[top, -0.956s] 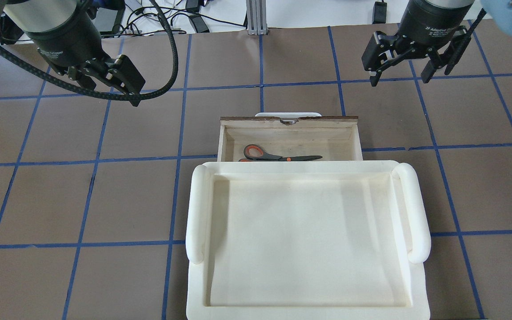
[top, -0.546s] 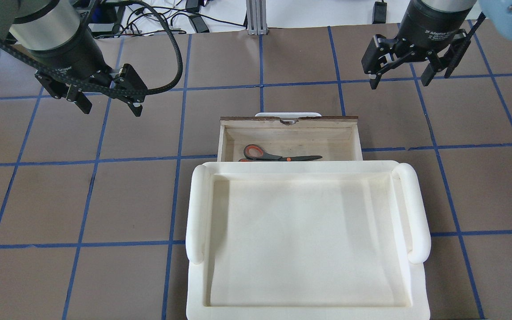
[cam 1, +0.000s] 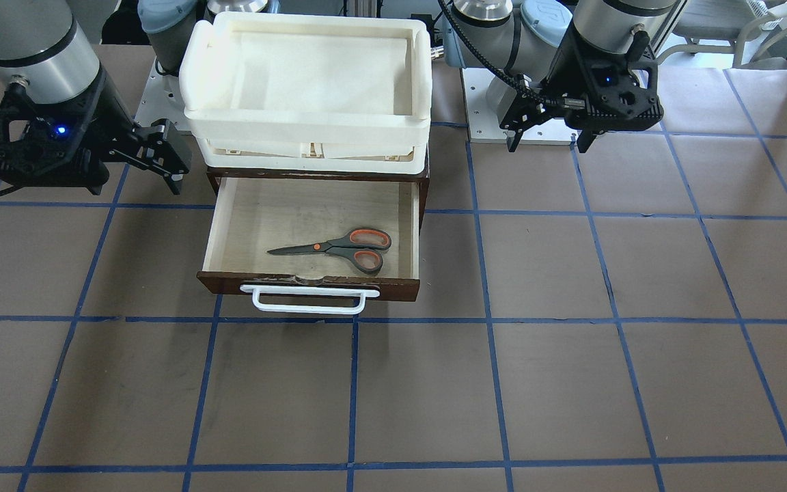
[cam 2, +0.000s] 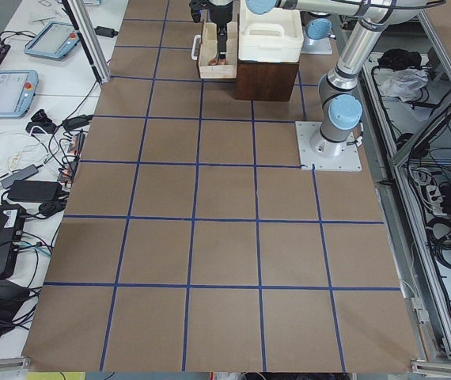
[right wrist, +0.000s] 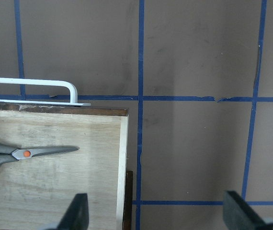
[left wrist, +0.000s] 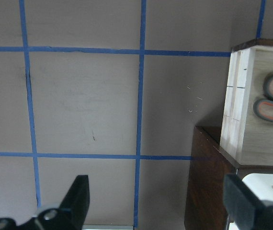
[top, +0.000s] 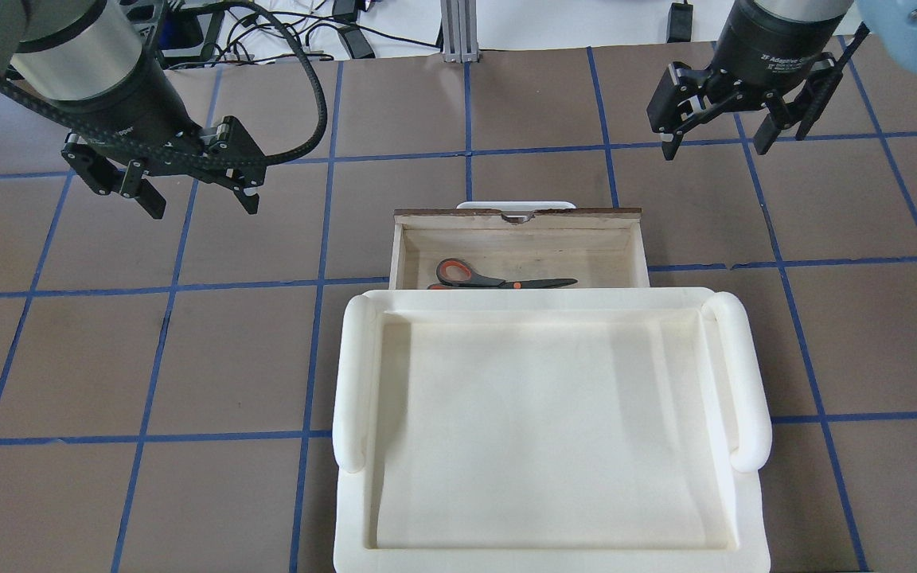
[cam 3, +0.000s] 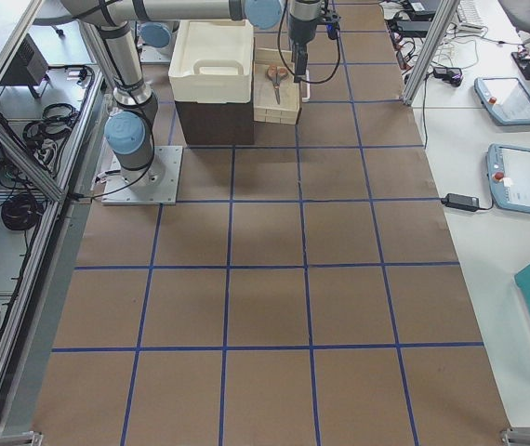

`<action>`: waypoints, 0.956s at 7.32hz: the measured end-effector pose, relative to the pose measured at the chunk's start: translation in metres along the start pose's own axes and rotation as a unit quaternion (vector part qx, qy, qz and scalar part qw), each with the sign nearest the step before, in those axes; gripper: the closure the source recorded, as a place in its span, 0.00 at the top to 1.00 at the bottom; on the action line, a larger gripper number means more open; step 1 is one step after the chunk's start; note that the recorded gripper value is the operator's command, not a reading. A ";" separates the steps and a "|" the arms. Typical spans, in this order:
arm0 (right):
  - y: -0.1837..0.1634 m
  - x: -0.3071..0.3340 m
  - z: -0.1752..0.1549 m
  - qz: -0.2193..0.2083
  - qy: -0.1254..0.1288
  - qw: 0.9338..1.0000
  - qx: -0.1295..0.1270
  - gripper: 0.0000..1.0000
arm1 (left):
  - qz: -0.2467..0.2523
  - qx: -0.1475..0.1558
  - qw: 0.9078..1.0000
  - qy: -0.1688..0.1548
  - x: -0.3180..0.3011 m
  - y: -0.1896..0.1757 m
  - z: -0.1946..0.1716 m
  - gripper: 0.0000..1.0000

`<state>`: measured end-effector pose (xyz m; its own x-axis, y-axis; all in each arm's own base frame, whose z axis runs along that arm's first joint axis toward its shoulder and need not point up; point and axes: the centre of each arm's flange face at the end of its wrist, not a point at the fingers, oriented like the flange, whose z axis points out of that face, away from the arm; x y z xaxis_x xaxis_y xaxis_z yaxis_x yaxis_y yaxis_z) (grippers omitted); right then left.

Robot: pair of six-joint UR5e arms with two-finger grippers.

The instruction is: Place scissors in drawer with both arms

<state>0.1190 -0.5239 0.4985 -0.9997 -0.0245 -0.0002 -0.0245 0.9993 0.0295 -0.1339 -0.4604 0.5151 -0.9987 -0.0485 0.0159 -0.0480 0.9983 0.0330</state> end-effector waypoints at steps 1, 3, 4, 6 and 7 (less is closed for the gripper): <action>0.000 0.000 0.000 -0.001 0.000 1.000 0.000 1.00 | -0.001 0.002 1.000 0.000 0.000 0.001 -0.001 1.00; 0.000 0.000 0.000 -0.002 0.001 1.000 0.000 1.00 | -0.001 0.009 1.000 0.000 0.000 0.001 -0.004 1.00; 0.000 0.000 0.000 -0.003 0.001 1.000 0.000 1.00 | -0.002 0.018 1.000 0.000 0.000 0.000 -0.006 0.99; 0.000 0.000 0.000 -0.004 0.002 1.000 0.000 1.00 | 0.000 0.038 0.999 0.002 0.001 -0.004 -0.010 0.99; 0.000 0.000 0.000 -0.005 0.002 1.000 0.000 1.00 | 0.000 0.043 0.999 0.003 0.001 -0.005 -0.011 0.99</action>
<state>0.1186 -0.5235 0.4987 -0.9994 -0.0342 0.0037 -0.0340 0.9990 0.0304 -0.1345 -0.4654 0.5259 -0.9986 -0.0477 0.0219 -0.0488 0.9974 -0.0535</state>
